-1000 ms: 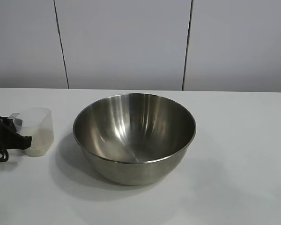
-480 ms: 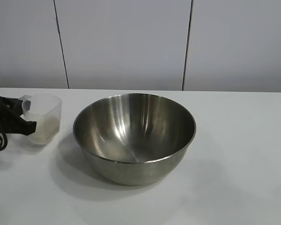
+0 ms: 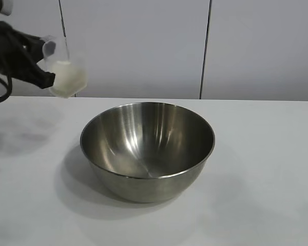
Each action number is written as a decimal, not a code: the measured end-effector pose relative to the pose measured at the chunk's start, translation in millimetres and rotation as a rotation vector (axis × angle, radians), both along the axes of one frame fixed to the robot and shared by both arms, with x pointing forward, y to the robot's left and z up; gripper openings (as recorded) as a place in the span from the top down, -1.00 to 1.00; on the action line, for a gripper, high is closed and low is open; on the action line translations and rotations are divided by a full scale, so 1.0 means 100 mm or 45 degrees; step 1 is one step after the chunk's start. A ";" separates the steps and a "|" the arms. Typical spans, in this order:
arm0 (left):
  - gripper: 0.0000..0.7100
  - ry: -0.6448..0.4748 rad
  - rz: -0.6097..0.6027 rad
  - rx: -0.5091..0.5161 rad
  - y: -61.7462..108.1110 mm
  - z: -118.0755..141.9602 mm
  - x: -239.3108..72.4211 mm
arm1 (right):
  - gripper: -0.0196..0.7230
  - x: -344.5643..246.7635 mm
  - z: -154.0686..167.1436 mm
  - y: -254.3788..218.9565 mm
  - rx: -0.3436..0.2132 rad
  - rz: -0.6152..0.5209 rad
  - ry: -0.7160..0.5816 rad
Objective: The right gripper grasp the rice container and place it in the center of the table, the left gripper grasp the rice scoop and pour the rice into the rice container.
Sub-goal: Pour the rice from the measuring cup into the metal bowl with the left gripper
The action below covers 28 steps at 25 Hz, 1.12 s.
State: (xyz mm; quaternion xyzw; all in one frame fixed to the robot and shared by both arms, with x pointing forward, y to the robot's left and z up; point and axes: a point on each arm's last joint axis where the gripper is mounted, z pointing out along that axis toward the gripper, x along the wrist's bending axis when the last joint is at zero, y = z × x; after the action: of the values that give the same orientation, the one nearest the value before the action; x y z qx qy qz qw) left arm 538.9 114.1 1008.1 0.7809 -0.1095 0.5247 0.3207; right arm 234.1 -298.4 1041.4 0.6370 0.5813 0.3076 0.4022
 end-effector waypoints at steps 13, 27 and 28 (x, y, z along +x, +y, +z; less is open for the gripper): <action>0.97 -0.508 -0.318 0.578 -0.30 -0.07 -0.14 | -0.61 0.00 0.00 0.00 0.000 0.000 -0.001; 0.97 -0.555 -0.399 0.680 -0.37 -0.36 -0.08 | -0.61 0.00 0.00 0.00 0.000 0.000 -0.001; 0.97 -0.557 -0.399 0.679 -0.37 -0.36 -0.08 | -0.61 0.00 0.00 0.00 0.000 0.000 -0.001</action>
State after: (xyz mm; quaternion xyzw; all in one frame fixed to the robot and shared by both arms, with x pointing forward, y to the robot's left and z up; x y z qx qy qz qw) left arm 530.7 77.2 972.4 0.6803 -0.4263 0.5766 0.1517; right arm 234.2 -298.4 1041.5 0.6368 0.5811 0.3079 0.4025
